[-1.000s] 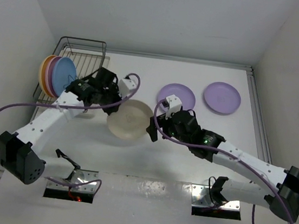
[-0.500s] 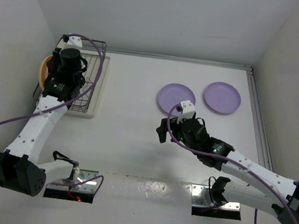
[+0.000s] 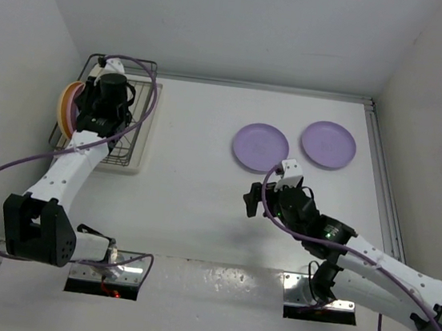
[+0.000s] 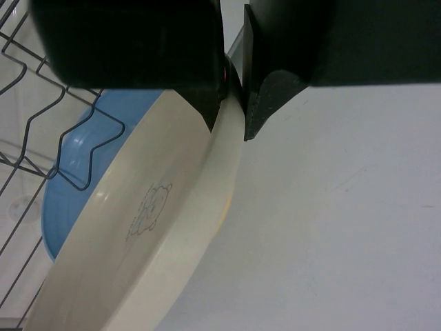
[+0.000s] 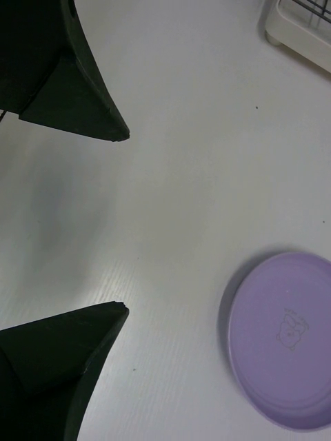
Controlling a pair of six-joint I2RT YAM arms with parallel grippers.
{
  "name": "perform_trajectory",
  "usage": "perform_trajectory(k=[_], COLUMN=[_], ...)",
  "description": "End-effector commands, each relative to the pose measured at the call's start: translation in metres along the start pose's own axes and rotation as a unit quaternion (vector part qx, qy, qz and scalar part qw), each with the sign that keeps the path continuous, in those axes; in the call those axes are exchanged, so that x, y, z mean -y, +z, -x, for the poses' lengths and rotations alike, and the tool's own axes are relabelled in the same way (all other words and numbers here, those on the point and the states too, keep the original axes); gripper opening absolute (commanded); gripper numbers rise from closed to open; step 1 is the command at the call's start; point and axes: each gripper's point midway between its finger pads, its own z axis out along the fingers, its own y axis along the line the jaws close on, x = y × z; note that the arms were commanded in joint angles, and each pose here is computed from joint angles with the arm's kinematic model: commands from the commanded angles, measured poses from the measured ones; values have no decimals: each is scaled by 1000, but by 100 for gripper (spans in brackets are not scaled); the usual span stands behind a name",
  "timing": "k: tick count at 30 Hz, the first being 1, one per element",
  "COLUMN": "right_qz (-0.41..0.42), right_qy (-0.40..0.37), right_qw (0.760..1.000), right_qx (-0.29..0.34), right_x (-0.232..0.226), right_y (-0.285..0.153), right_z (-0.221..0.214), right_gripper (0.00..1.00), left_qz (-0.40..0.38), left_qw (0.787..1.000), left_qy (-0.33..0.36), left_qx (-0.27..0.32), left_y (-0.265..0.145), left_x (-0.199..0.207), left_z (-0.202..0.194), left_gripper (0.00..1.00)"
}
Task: Load the plates into the dish rack
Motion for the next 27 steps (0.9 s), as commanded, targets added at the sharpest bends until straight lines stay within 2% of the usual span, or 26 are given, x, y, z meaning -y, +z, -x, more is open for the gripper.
perform_trajectory(k=[1, 5, 14, 23, 24, 26, 27], right_qz=[-20, -19, -22, -32, -32, -39, -46], right_qy=[7, 7, 6, 18, 16, 16, 19], right_qw=[999, 999, 999, 998, 998, 998, 998], right_qx=[24, 27, 35, 45, 45, 43, 42], right_x=[9, 10, 12, 20, 20, 22, 24], right_y=[-2, -4, -8, -11, -11, -11, -11], right_z=[10, 9, 12, 10, 10, 10, 9], right_gripper=[100, 100, 100, 100, 100, 100, 100], left_qz=[8, -46, -31, -70, -84, -86, -100], left_qw=[999, 997, 997, 992, 991, 988, 987], left_qy=[-48, -58, -42, -43, -42, -50, -59], left_qx=[8, -3, -59, -98, -98, -116, -110], left_y=[2, 3, 24, 24, 24, 27, 27], left_x=[-13, 6, 24, 47, 52, 45, 44], left_z=[12, 0, -46, -82, -78, -83, -73], left_gripper=[0, 0, 0, 0, 9, 38, 52])
